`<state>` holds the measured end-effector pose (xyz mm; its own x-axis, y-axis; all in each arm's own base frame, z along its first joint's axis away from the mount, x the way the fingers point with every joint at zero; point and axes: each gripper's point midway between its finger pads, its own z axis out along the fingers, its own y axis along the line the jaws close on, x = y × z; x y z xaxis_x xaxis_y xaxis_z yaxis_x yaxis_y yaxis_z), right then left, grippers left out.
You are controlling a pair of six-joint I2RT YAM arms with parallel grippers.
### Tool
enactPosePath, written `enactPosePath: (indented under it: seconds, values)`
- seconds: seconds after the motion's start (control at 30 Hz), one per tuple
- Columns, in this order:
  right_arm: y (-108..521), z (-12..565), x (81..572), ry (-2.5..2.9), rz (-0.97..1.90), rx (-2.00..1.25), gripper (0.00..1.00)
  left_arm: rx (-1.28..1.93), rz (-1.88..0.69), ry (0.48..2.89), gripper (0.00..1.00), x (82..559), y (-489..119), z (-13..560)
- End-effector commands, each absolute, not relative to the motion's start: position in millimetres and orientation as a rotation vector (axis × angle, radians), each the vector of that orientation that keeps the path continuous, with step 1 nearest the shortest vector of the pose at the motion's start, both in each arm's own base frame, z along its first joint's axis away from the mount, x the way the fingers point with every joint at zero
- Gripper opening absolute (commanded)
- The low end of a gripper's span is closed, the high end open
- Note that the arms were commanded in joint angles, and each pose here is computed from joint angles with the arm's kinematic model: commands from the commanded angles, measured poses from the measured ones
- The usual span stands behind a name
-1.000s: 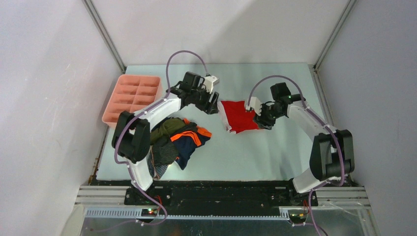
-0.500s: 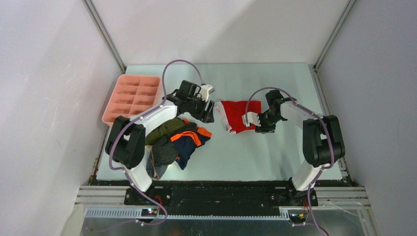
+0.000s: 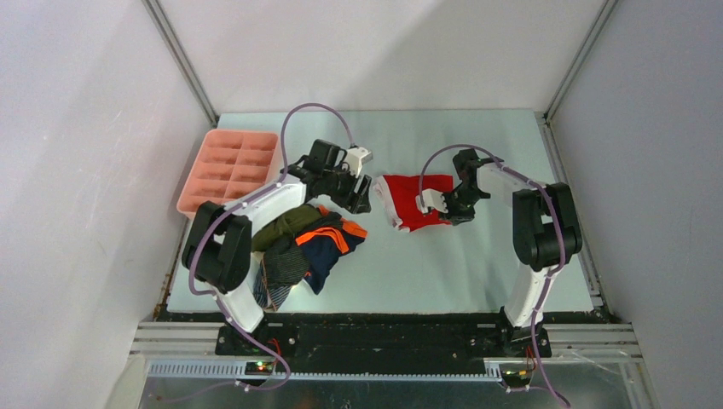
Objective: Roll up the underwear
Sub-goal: Fold the underwear at the center of the board.
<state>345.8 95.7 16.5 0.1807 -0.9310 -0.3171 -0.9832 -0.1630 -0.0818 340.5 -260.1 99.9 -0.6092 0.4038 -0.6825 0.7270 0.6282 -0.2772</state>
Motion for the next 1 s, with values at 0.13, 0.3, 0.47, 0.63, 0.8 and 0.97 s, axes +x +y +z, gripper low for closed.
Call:
enactPosePath:
  seconds: [0.13,0.3,0.47,0.63,0.8,0.97]
  values:
    - [78,-6,314,2.083,0.363,-2.177,0.00,1.180,-0.700,2.053,0.69,326,-280,105]
    - [103,37,277,2.149,0.645,-2.018,0.00,1.371,-0.592,1.903,0.68,312,-285,94]
    - [109,47,259,2.228,0.738,-1.904,0.00,1.540,-0.531,1.686,0.65,293,-311,87]
    - [102,41,253,2.228,0.688,-1.900,0.00,1.567,-0.539,1.525,0.59,288,-341,96]
    - [98,35,252,2.185,0.620,-1.914,0.00,1.622,-0.549,1.359,0.60,278,-361,104]
    - [96,32,250,2.192,0.613,-1.912,0.00,1.751,-0.644,1.303,0.59,252,-373,95]
